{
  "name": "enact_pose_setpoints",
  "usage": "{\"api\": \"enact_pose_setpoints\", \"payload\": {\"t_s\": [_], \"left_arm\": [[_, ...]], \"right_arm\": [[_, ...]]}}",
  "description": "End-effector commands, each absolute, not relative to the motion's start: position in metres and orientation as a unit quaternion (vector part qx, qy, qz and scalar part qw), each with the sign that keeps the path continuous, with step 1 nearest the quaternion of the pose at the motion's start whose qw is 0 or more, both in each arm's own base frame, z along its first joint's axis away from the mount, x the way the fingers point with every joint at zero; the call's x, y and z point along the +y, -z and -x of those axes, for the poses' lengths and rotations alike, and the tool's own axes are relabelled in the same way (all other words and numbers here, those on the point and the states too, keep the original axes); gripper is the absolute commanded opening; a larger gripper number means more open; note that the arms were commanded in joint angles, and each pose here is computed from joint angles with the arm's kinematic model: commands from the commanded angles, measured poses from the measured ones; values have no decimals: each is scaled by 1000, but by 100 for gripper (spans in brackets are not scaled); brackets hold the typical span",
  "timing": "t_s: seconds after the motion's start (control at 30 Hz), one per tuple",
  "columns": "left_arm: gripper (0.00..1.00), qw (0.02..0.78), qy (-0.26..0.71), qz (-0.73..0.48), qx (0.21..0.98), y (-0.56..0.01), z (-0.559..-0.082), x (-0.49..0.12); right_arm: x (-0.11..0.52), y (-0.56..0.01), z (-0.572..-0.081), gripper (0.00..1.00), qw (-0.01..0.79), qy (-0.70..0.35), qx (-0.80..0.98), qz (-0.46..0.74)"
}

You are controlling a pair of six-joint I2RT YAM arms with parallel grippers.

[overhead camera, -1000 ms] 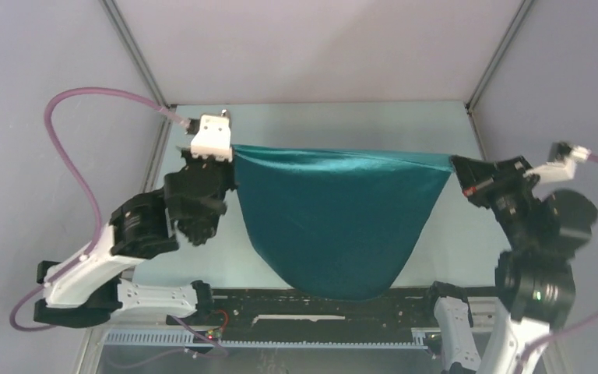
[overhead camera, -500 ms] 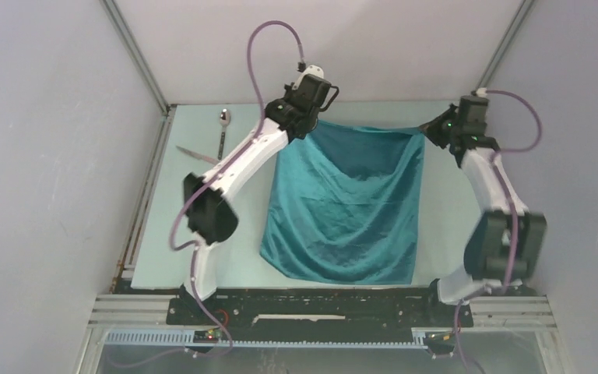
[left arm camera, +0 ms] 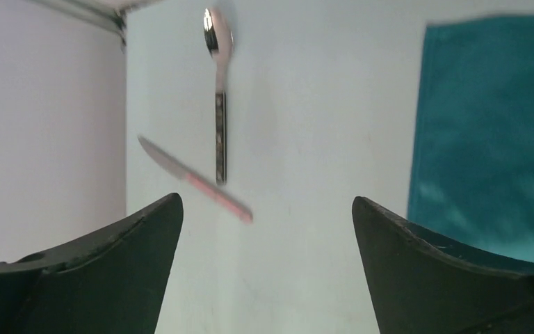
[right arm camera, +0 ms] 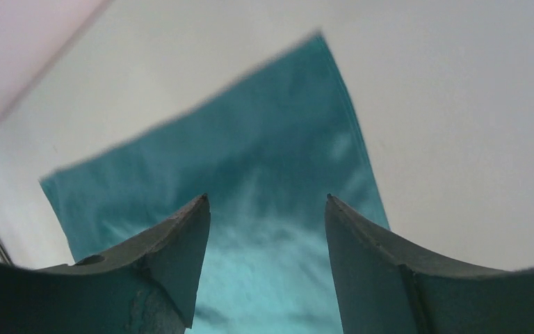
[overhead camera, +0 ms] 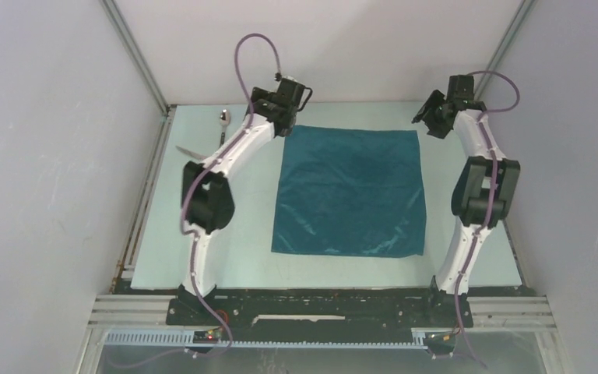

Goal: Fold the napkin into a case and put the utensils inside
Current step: Flatten out the crumpled napkin at the center of the board.

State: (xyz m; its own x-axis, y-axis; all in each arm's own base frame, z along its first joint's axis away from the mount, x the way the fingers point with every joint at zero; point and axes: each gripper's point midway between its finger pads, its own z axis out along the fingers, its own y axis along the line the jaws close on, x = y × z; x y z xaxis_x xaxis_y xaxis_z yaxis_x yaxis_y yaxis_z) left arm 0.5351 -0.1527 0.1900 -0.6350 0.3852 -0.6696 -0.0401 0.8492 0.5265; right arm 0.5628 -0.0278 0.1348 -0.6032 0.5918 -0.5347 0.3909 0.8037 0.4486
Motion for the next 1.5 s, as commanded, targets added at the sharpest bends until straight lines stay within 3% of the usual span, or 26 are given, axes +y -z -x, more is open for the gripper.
{"api": "enact_pose_setpoints", "payload": {"t_s": [0.0, 0.17, 0.33, 0.43, 0.53, 0.67, 1.07, 1.2, 1.33, 1.47], "left_arm": [[100, 428, -92, -5, 899, -230, -458, -160], [100, 357, 75, 8, 931, -179, -384, -190], [100, 307, 271, -11, 912, -159, -321, -250], [100, 273, 299, -16, 914, -140, -294, -273], [100, 264, 296, -23, 918, -124, -275, -283], [100, 253, 327, -12, 910, -120, -264, -288], [100, 297, 348, -16, 889, -157, -254, -275], [100, 313, 350, -17, 883, -170, -254, -272], [100, 325, 356, -16, 876, -182, -256, -272], [100, 324, 365, -21, 873, -187, -254, -274]], "right_arm": [[1, -178, -490, 70, 350, -96, 907, -213], [35, -139, -419, 70, 292, -118, 929, -196], [6, -115, -349, 73, 259, -72, 921, -281], [-13, -102, -307, 81, 254, -121, 892, -353], [-24, -87, -271, 99, 258, -154, 862, -409], [-9, -68, -243, 100, 211, -203, 858, -423], [25, -40, -230, 96, 165, -205, 884, -387], [43, -58, -245, 89, 194, -227, 892, -340], [89, -90, -274, 91, 228, -257, 904, -254], [85, -93, -274, 94, 209, -224, 911, -275]]}}
